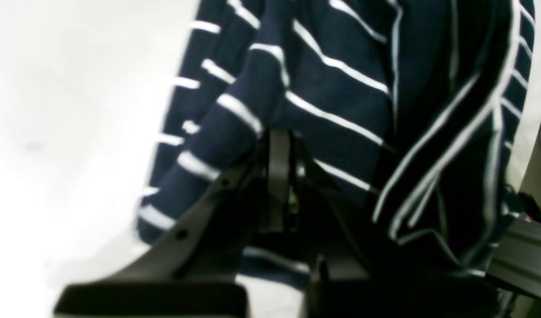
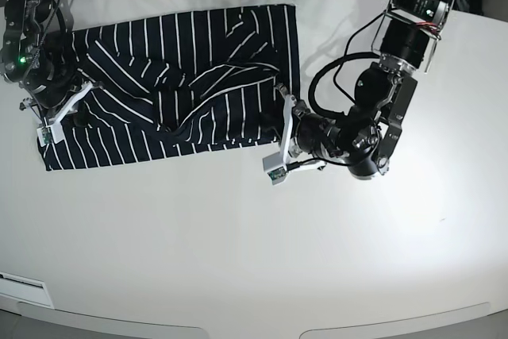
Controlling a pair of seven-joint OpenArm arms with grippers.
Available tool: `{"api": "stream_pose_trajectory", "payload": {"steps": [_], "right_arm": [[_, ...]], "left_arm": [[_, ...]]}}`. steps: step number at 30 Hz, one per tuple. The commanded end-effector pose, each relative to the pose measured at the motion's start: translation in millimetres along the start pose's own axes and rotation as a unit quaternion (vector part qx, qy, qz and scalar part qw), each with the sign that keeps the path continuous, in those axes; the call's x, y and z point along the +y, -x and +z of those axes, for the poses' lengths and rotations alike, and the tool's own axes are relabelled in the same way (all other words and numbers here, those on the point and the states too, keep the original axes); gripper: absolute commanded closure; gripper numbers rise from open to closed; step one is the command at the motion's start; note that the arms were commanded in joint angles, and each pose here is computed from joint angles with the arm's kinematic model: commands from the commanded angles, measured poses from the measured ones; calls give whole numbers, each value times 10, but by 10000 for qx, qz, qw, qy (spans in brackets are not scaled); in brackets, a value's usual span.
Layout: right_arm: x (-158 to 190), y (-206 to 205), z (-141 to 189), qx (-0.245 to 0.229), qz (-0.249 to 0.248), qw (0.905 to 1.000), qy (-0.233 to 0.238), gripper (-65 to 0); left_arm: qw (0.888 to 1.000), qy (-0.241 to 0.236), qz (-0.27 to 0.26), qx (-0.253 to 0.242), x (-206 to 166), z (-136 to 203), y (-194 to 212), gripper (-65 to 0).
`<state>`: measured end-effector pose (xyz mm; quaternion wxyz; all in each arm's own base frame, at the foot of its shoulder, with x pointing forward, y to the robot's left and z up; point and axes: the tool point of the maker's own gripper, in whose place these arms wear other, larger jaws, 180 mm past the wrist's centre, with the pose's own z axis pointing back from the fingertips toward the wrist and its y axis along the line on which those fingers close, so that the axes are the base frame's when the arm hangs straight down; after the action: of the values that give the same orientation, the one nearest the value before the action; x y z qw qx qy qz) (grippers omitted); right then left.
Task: Fold the T-shirt properly
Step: 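Lower the folded end onto the shirt and smooth it with the left gripper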
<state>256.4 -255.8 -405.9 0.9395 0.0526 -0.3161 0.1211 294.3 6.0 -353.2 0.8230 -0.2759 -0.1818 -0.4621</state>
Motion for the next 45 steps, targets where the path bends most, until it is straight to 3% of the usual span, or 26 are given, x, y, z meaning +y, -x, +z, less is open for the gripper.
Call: {"api": "stream_pose_trajectory", "payload": {"steps": [1,3,6,8,22,36,45], "right_arm": [[15,303,6,676,119,9976,-11,-77],[15,303,6,676,119,9976,-11,-77],[15,303,6,676,119,9976,-11,-77],[15,303,6,676,119,9976,-11,-77],[30,301,-3,662,82,9978,-15,-77],[30,298,-3,649,79,9979,-13,-77],[9,296,-3,644,10,9979,50,-77]], "left_arm": [[9992,132,-78,-357,-16,138,-245,0],[9941,733,-49,-799,-195,257,-452,0],[9713,1691,-84,-1671,-491,494,-751,0],[9620,1950,-61,-1910,-567,572,-823,0],[9920,961,116,-807,-258,255,-297,0],[9934,1139,-34,-93,-356,170,89,0],[9936,1129,-55,-56,-360,155,110,0]]}}
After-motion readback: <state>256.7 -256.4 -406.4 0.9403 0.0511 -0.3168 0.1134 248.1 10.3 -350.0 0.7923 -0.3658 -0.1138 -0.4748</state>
